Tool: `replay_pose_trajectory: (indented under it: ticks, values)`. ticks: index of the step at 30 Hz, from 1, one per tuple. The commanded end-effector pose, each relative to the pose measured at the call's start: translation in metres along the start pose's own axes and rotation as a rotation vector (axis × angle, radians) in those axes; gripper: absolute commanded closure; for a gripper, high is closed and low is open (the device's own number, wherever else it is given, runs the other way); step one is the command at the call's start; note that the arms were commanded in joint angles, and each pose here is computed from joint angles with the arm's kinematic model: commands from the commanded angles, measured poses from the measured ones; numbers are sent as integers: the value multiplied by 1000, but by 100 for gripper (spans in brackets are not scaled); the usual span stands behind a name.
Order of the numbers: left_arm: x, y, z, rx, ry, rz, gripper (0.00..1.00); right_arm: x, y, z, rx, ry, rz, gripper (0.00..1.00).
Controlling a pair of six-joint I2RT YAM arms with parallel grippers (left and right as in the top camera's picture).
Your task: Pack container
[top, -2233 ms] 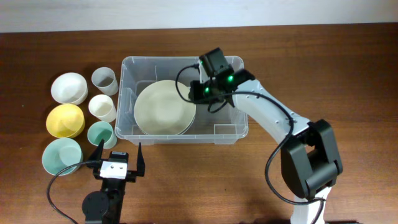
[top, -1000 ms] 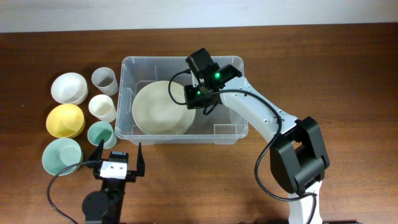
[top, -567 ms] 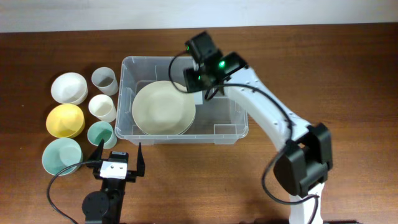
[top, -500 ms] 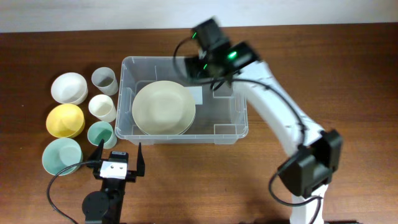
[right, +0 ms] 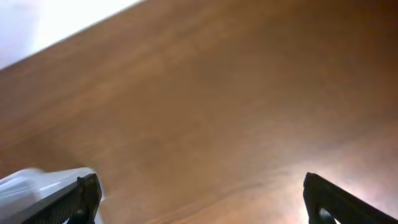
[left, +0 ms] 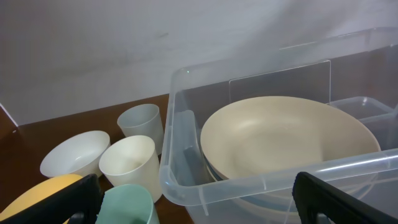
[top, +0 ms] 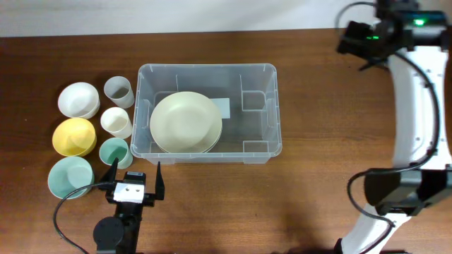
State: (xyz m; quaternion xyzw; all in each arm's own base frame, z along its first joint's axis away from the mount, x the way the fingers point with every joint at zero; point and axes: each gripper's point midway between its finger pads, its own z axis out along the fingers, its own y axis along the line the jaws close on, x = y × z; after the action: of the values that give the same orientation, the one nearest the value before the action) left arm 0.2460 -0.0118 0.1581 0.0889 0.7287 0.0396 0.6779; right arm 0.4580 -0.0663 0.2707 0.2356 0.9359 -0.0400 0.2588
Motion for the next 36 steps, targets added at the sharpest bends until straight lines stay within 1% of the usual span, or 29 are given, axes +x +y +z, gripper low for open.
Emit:
replay_pose_trajectory:
  ticks: [1, 6, 11, 31, 34, 36]
  values:
    - [1, 0, 0, 2, 1, 12, 0, 7, -31, 21, 22, 67, 81, 1]
    - [1, 0, 0, 2, 1, 12, 0, 16, -72, 56, 79, 115, 155, 1]
    - [1, 0, 0, 2, 1, 12, 0, 26, -86, 70, 103, 151, 175, 1]
    - [1, 0, 0, 2, 0, 12, 0, 24, -80, 75, 70, 142, 179, 1]
    - [-10, 4, 0, -19, -43, 18, 0, 24, -80, 75, 70, 142, 179, 1]
    - [-26, 6, -2, -26, -109, 18, 0, 24, -80, 75, 70, 142, 179, 1]
